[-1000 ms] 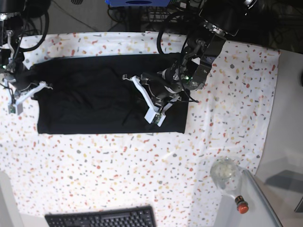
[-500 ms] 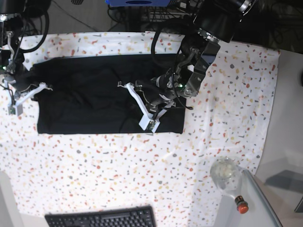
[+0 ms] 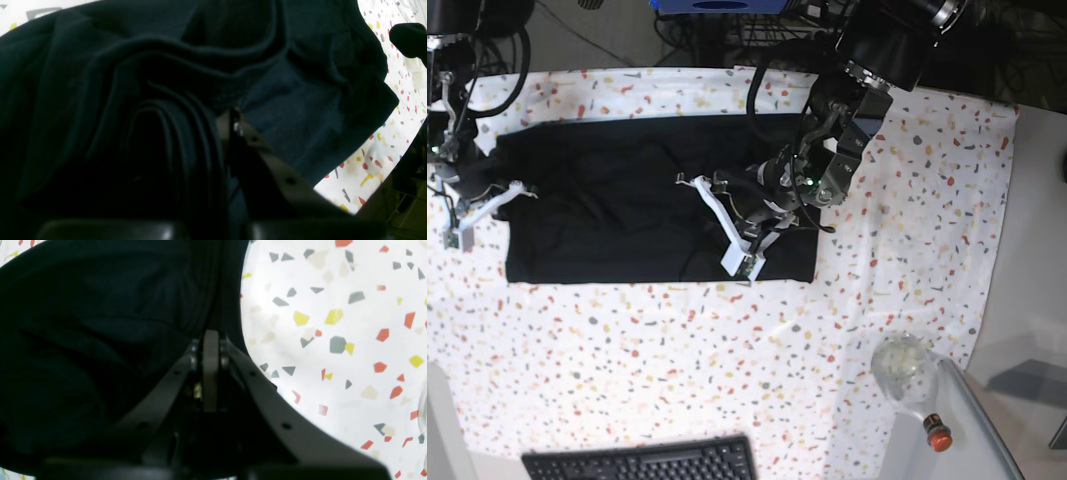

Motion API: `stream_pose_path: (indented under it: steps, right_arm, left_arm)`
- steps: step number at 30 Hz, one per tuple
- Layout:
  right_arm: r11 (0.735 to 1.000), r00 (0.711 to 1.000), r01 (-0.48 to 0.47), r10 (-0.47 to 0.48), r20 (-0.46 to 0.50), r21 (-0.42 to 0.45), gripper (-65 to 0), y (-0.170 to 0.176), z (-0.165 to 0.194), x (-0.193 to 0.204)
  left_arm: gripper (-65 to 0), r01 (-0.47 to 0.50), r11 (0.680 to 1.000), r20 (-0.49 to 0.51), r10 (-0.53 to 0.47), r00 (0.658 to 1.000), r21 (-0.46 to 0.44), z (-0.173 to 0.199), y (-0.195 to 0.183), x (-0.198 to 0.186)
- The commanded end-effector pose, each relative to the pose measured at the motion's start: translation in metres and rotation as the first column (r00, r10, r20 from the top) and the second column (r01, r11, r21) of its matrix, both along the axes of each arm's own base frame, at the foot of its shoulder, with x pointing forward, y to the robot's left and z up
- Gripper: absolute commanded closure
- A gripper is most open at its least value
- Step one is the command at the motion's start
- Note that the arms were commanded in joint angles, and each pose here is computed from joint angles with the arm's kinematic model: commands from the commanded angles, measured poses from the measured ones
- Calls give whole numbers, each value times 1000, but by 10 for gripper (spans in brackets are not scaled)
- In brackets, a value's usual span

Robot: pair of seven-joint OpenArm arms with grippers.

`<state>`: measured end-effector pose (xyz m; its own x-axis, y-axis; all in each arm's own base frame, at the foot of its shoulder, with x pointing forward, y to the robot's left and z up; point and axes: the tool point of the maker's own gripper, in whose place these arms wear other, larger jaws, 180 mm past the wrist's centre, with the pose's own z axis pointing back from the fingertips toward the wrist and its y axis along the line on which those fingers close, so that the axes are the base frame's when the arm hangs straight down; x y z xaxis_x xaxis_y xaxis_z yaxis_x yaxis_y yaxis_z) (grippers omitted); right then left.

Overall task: Layout the t-shirt on the table in an organized manner, then fold the t-shirt properly
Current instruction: 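Fold the strip end with the left gripper toward the right gripper, then release the folded end with the left gripper and lift away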

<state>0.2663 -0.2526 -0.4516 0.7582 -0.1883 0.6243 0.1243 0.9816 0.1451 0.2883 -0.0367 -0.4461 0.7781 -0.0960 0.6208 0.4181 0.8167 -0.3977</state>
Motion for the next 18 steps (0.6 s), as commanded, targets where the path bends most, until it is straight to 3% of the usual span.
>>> stream_pose_path:
  steps: [1,6,8,10,18]
  right_arm:
    - [1000,999,-2,3,50,-14,0,-7,14,12]
    - [1000,999,-2,3,50,-14,0,-7,14,12]
    - [1000,999,-2,3,50,-14,0,-7,14,12]
    - [1000,999,-2,3,50,-14,0,-7,14,12]
    - [1000,998,-2,3,56,-14,0,-7,15,14]
  left_arm:
    - [0,-4,999,42,6,999,-32,14,-5,12]
    - [-352,6,999,43,-5,999,-33,14,-9,10]
    - [-444,51,998,51,-49,997,-26,16,-19,6]
    - [-477,107,994,58,-106,993,-13,16,-32,1]
    - [-477,335,941,29,-336,941,43,0,-86,-33]
